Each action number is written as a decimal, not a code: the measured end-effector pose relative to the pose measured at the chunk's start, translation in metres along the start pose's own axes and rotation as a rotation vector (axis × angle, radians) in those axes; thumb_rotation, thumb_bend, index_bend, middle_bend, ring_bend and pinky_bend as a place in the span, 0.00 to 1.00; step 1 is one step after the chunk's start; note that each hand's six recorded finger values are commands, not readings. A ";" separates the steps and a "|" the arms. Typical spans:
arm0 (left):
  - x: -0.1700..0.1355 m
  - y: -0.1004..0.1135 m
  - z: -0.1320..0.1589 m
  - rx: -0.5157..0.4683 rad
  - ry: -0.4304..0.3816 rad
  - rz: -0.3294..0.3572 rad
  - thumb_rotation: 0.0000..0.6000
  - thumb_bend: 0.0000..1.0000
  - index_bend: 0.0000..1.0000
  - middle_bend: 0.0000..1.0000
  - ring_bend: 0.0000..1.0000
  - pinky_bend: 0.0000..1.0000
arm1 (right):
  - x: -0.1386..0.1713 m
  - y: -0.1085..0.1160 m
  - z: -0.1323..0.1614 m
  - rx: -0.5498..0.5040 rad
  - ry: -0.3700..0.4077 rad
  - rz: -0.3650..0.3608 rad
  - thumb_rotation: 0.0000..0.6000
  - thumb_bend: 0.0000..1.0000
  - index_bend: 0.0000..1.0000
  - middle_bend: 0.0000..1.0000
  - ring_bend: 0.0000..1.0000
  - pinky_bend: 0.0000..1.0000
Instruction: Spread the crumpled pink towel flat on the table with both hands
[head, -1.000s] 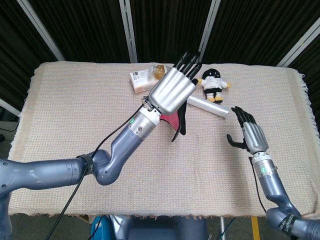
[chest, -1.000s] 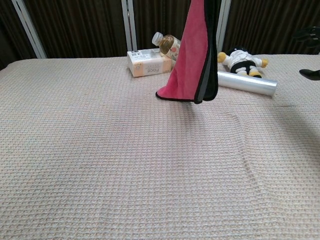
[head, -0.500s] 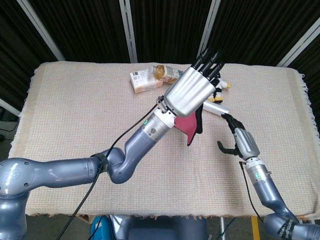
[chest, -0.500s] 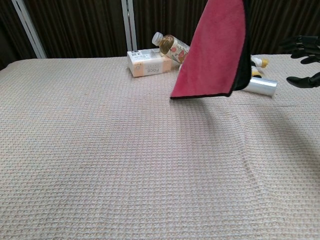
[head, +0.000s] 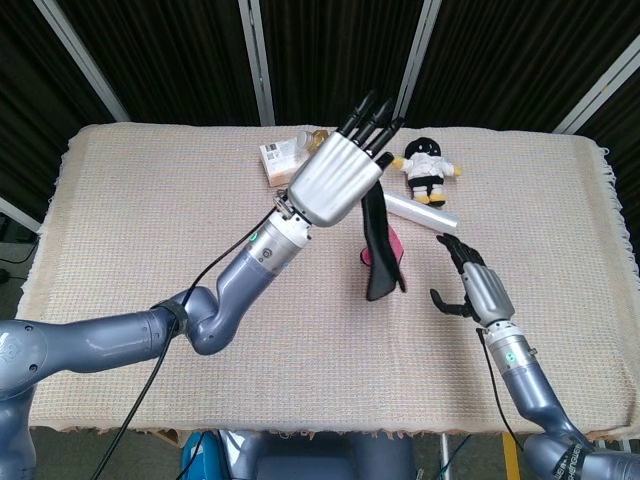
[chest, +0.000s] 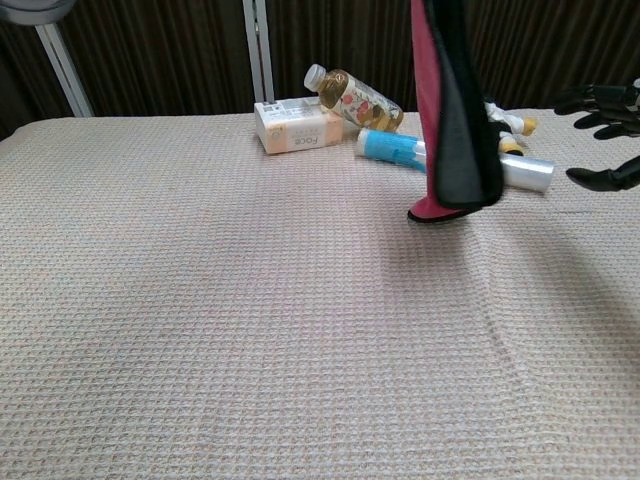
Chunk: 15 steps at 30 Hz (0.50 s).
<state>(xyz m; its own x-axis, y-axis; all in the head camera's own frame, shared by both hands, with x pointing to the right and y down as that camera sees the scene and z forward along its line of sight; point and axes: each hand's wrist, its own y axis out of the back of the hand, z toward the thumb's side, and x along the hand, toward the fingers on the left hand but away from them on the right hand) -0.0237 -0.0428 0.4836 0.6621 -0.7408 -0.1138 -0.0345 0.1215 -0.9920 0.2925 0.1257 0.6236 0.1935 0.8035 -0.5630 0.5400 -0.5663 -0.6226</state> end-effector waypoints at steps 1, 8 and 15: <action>-0.002 -0.003 -0.003 0.003 0.006 -0.007 1.00 0.48 0.68 0.16 0.00 0.00 | 0.000 -0.002 0.001 0.002 0.001 0.002 1.00 0.41 0.00 0.00 0.00 0.00; -0.007 -0.018 -0.008 0.000 0.006 -0.036 1.00 0.48 0.68 0.16 0.00 0.00 | 0.000 -0.017 0.006 0.005 0.003 0.019 1.00 0.41 0.00 0.00 0.00 0.00; 0.001 -0.016 0.010 -0.014 -0.021 -0.029 1.00 0.48 0.68 0.17 0.00 0.00 | -0.001 -0.024 0.011 0.001 0.009 0.025 1.00 0.41 0.00 0.00 0.00 0.00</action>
<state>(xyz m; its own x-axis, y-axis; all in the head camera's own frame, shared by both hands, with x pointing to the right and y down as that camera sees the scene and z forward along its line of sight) -0.0151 -0.0383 0.5000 0.6788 -0.7295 -0.0838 -0.0250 0.0911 -0.9955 0.2704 0.1365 0.6337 0.2144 0.7908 -0.5733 0.5339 -0.5864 -0.6092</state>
